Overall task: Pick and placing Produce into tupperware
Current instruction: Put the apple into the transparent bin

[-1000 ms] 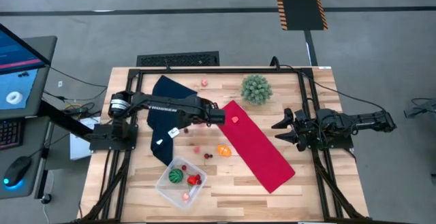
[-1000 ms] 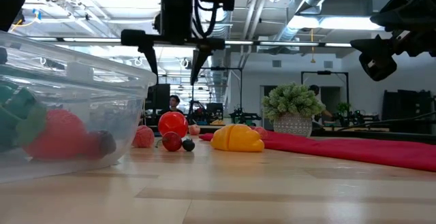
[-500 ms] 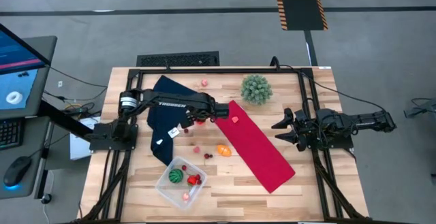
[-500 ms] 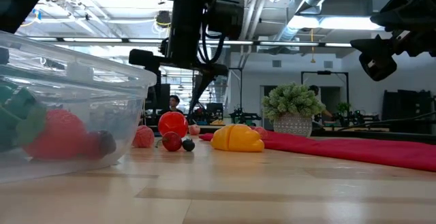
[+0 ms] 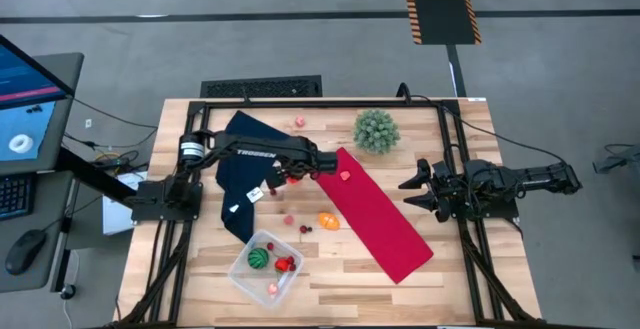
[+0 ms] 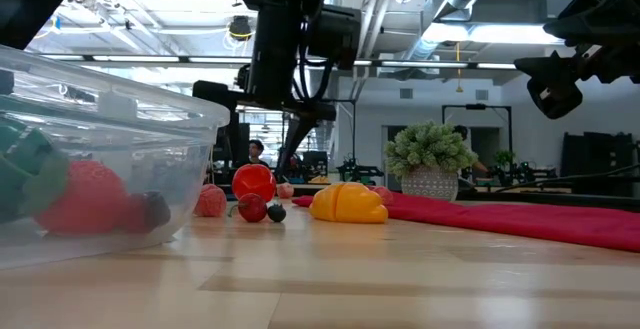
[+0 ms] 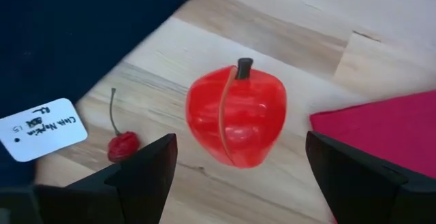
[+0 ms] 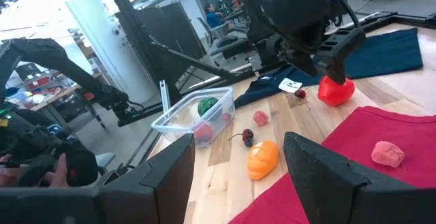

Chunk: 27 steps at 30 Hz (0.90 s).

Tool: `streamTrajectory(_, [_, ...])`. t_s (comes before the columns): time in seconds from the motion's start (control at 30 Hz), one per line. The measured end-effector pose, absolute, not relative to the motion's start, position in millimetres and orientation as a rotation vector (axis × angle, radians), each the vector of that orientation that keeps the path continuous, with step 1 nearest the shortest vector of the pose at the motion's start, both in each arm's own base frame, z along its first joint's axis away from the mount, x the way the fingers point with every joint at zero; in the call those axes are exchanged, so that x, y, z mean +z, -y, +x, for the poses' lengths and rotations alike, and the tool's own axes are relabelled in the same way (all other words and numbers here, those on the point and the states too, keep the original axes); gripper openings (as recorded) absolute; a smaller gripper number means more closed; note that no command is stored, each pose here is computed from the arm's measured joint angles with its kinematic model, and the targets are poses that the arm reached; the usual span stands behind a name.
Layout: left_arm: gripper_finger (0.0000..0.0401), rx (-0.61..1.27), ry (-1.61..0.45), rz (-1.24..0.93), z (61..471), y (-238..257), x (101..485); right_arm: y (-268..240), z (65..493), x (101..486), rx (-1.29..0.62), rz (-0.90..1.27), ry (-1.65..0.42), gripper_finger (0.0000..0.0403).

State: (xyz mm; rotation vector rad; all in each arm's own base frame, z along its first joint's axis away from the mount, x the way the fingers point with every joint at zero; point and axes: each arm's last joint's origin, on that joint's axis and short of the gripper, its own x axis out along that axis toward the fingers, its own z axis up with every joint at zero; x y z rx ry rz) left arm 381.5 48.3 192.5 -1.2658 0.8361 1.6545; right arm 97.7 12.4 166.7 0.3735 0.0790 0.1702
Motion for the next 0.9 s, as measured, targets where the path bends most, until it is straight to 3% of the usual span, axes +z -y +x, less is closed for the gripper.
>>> streamTrajectory(0.37, [0.0322, 1.677, -0.902, -1.245, 376.8, -47.3, 192.9, -12.4, 97.6, 166.8, 0.17, 0.374, -0.079, 0.0249])
streamTrajectory(0.73, [0.0392, 1.655, -0.895, -1.223, 378.0, -50.5, 192.8, -12.4, 97.6, 166.8, 0.17, 0.374, -0.079, 0.0249])
streamTrajectory(0.9, [0.0399, 1.662, -0.887, -1.224, 377.9, -50.7, 192.8, -12.4, 97.6, 166.8, 0.17, 0.374, -0.079, 0.0249])
